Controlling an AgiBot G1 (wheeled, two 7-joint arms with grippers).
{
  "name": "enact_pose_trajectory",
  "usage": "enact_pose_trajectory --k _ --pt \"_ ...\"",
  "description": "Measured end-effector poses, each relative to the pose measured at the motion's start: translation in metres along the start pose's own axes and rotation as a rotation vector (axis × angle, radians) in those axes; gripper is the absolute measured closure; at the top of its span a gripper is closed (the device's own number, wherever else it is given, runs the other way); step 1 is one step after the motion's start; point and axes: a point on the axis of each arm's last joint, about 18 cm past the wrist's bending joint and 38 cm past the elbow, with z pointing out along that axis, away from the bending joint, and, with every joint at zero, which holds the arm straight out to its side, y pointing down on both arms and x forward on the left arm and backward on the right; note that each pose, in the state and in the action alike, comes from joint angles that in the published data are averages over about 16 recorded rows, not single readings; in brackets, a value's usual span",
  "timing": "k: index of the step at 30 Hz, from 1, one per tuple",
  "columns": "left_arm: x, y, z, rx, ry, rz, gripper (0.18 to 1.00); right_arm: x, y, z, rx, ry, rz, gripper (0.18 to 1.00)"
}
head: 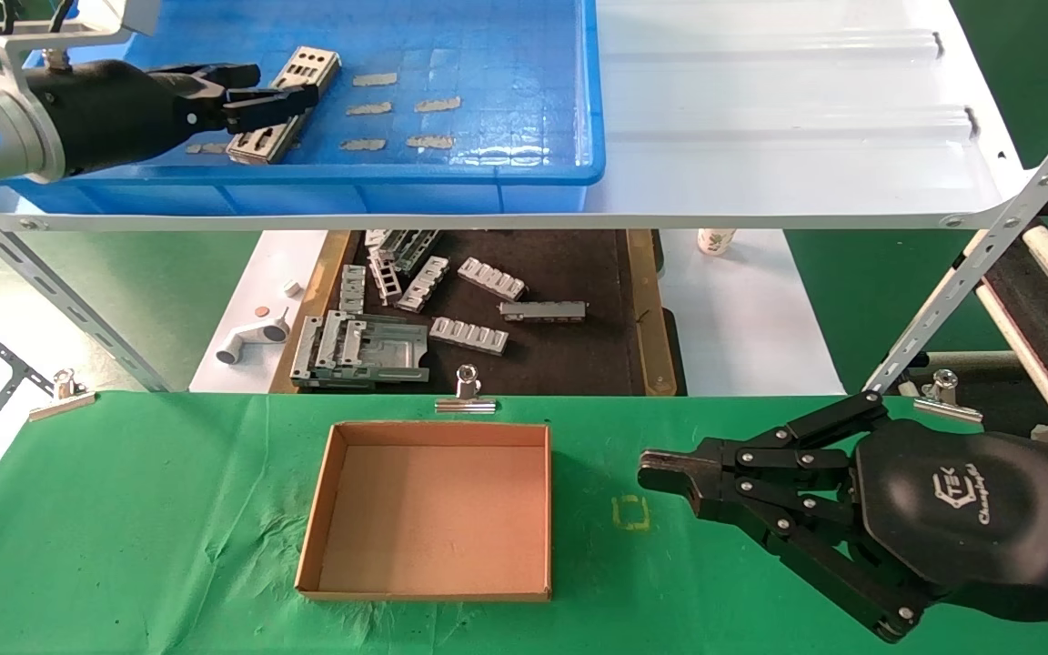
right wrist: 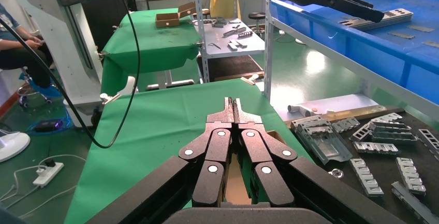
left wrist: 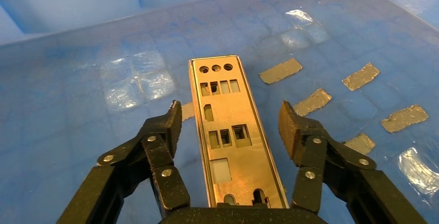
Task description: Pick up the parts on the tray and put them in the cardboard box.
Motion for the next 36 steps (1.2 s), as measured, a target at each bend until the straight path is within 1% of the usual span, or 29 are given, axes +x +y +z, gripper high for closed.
enact_pose_trajectory --k 8,12,17,24,30,36 --pt "0.0 0.001 0.0 -0.002 0.0 0.004 0.549 0.0 0.0 0.0 0.0 0.0 0.0 0.988" --pt "0.001 0.002 0.001 -0.005 0.001 0.006 0.627 0.0 0.0 0.0 0.0 0.0 0.0 0.988" --pt "0.0 0.002 0.001 -0.004 -0.001 0.009 0.698 0.0 0.0 0.0 0.0 0.0 0.0 0.988" --pt "-0.001 -0.004 -0.001 0.015 -0.001 0.02 0.749 0.0 0.0 0.0 0.0 0.0 0.0 0.988" --pt "-0.001 -0.016 -0.005 0.048 0.012 0.041 0.751 0.0 0.0 0.0 0.0 0.0 0.0 0.988" --pt "0.004 -0.032 -0.015 0.09 0.069 0.089 0.751 0.0 0.0 0.0 0.0 0.0 0.0 0.988"
